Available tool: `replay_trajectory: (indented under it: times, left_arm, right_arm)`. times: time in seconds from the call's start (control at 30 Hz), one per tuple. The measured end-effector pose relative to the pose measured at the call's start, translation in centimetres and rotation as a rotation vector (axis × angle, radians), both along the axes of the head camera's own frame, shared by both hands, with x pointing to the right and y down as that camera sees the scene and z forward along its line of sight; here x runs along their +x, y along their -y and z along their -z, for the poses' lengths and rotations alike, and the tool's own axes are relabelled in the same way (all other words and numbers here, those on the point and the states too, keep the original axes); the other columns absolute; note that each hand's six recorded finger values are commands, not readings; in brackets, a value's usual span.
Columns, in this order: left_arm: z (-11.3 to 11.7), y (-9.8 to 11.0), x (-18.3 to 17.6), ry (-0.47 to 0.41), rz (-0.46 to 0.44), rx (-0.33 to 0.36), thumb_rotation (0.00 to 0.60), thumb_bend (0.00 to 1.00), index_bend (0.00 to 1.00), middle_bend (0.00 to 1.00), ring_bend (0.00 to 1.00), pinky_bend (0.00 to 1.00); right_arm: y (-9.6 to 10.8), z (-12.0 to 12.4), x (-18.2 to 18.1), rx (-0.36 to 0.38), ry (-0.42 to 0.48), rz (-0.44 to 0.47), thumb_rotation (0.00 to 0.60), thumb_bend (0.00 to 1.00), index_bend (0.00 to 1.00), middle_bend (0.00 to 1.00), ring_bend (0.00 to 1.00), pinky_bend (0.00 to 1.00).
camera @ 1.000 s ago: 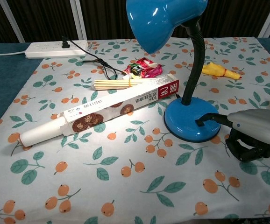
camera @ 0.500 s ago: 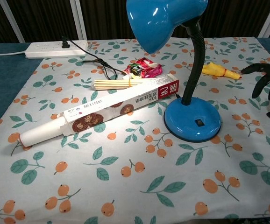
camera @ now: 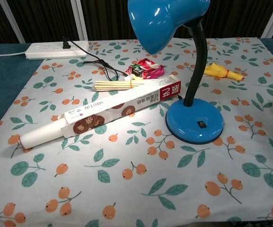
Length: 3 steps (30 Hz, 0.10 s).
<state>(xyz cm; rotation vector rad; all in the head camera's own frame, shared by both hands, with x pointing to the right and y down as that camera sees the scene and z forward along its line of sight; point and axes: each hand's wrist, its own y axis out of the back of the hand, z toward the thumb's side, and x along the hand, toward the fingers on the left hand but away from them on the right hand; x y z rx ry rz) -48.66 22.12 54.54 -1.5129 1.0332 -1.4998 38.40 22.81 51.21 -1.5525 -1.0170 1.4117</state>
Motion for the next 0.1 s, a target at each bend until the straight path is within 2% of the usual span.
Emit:
replay_trajectory:
  times: [0.1]
  left_arm:
    - [0.02,-0.04,0.03,0.0,0.0,0.001,0.6,0.28,0.03,0.0,0.01,0.0]
  right_arm:
    - [-0.97,0.15,1.21,-0.011,-0.026,0.001,0.6,0.22,0.03,0.16,0.24,0.16]
